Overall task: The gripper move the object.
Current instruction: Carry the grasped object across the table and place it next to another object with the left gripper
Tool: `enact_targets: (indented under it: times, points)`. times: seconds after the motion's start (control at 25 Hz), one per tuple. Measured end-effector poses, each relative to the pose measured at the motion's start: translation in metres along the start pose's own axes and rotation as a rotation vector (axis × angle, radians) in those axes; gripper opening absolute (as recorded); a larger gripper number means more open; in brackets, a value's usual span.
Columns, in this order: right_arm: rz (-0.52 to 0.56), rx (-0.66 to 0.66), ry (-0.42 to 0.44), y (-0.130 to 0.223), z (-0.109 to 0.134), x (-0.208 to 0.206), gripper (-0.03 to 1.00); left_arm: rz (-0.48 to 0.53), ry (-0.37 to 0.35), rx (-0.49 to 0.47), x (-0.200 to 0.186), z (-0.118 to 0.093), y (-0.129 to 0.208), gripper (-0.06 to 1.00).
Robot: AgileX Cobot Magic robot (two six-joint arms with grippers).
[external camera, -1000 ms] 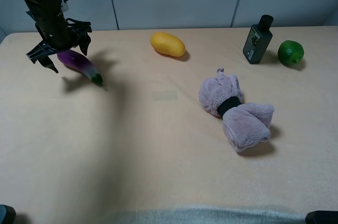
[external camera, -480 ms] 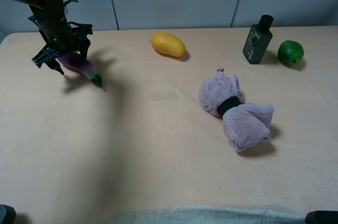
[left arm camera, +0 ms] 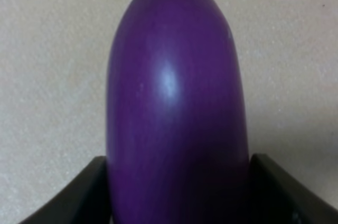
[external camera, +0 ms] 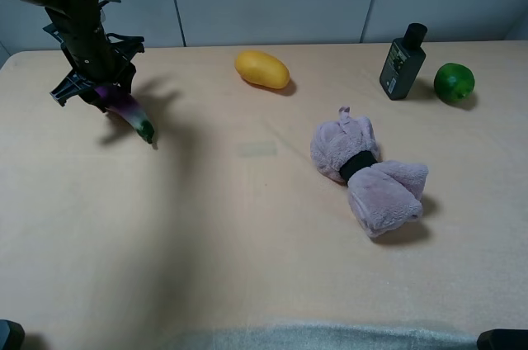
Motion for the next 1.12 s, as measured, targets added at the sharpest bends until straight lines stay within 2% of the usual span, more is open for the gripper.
enact_targets:
  times: [0.64, 1.12]
  points:
    - [0.0, 0.0, 0.0, 0.0, 0.0, 0.0, 0.69, -0.011, 0.0, -0.018, -0.004, 0.0, -0.009, 0.54]
    - [0.0, 0.001, 0.0, 0.0, 0.0, 0.0, 0.69, -0.012, 0.034, -0.078, -0.051, -0.004, -0.018, 0.54]
Point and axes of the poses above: a point on each arm's last joint axis where the gripper is mounted, x pointing out along that axis toward the gripper, z along the wrist's bending axis when the last joint is at zero, y = z × x, the point moved 4 cm from there along x, pointing out along that axis toward the gripper, and after that the axes turned 10 degrees about x, right-handed, at the moved point
